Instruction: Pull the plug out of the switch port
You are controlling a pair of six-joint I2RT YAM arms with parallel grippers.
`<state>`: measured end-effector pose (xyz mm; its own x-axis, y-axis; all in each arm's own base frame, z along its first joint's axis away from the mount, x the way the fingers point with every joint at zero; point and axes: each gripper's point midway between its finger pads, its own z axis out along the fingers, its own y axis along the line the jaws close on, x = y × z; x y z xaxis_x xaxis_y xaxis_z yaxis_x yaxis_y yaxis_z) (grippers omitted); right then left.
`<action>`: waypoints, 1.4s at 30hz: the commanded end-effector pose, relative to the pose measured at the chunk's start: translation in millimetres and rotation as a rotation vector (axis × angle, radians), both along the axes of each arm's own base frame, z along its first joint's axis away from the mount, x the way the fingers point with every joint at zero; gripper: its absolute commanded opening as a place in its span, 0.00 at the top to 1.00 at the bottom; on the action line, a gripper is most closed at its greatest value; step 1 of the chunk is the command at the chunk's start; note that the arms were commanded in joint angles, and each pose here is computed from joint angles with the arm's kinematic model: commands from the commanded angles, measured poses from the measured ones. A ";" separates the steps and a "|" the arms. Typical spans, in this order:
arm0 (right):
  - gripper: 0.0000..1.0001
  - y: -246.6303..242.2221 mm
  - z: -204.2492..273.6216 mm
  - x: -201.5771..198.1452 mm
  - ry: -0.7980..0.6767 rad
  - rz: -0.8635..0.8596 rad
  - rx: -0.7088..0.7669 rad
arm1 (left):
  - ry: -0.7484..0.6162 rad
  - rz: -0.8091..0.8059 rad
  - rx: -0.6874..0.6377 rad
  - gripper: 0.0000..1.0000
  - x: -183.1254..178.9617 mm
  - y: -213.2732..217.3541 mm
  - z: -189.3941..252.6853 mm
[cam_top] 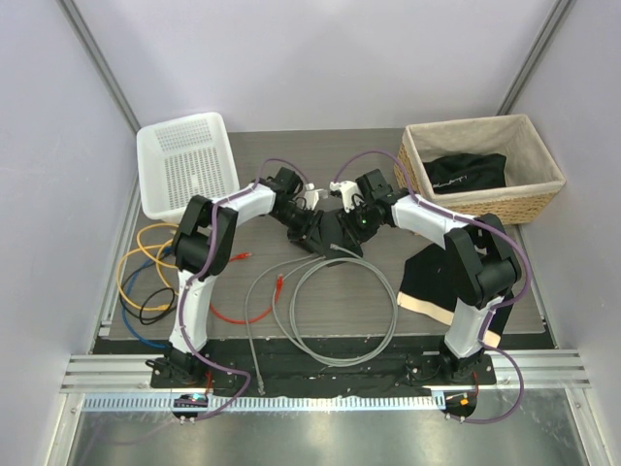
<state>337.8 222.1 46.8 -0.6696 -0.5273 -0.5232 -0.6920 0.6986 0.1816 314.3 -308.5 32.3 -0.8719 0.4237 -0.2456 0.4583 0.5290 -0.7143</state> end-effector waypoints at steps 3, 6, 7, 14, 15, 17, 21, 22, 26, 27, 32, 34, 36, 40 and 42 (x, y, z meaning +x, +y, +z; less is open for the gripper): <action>0.62 -12.9 -23.7 -22.4 0.093 -0.006 -0.072 | -0.028 -0.018 0.099 0.57 5.8 9.3 -30.9; 0.62 -12.4 -23.5 -21.3 0.091 -0.006 -0.071 | -0.037 -0.023 0.108 0.57 10.5 8.8 -32.4; 0.62 -12.4 -24.1 -21.4 0.093 -0.006 -0.072 | -0.035 -0.025 0.109 0.58 10.1 8.3 -33.0; 0.62 -11.6 -24.6 -18.2 0.089 -0.005 -0.071 | -0.046 -0.032 0.126 0.59 14.2 9.4 -37.2; 0.62 -10.9 -25.7 -18.1 0.090 -0.003 -0.072 | -0.044 -0.030 0.134 0.59 14.6 11.0 -38.4; 0.62 -10.3 -25.5 -17.0 0.088 -0.003 -0.071 | -0.043 -0.029 0.136 0.59 15.4 11.5 -38.2; 0.62 -10.2 -25.6 -15.5 0.087 -0.004 -0.074 | -0.059 -0.056 0.134 0.62 16.0 14.8 -39.2; 0.62 -10.5 -25.2 -14.7 0.085 -0.005 -0.073 | -0.066 -0.061 0.136 0.63 16.6 16.0 -39.8; 0.62 -9.9 -25.2 -15.0 0.086 -0.004 -0.073 | -0.077 -0.060 0.155 0.66 20.2 20.1 -45.0; 0.62 -9.6 -25.3 -15.2 0.085 -0.004 -0.074 | -0.080 -0.057 0.155 0.66 21.3 19.7 -44.7; 0.62 -10.6 -25.3 -14.6 0.086 -0.008 -0.074 | -0.091 -0.053 0.174 0.66 26.8 21.1 -49.6; 0.62 -10.2 -25.3 -14.4 0.083 -0.006 -0.075 | -0.098 -0.051 0.177 0.66 29.7 21.4 -49.5; 0.62 -10.5 -25.2 -15.1 0.085 -0.006 -0.075 | -0.097 -0.048 0.186 0.65 30.1 23.2 -50.5; 0.62 -10.2 -24.7 -14.3 0.081 -0.005 -0.074 | -0.106 -0.047 0.204 0.66 31.1 26.0 -52.6; 0.62 -10.3 -24.9 -14.4 0.080 -0.005 -0.074 | -0.105 -0.047 0.215 0.66 30.9 27.7 -54.7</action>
<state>338.1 222.4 46.7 -0.6710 -0.5283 -0.5203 -0.6918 0.6987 0.1826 324.0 -306.7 26.4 -0.8537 0.4706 -0.2232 0.4785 0.5393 -0.6930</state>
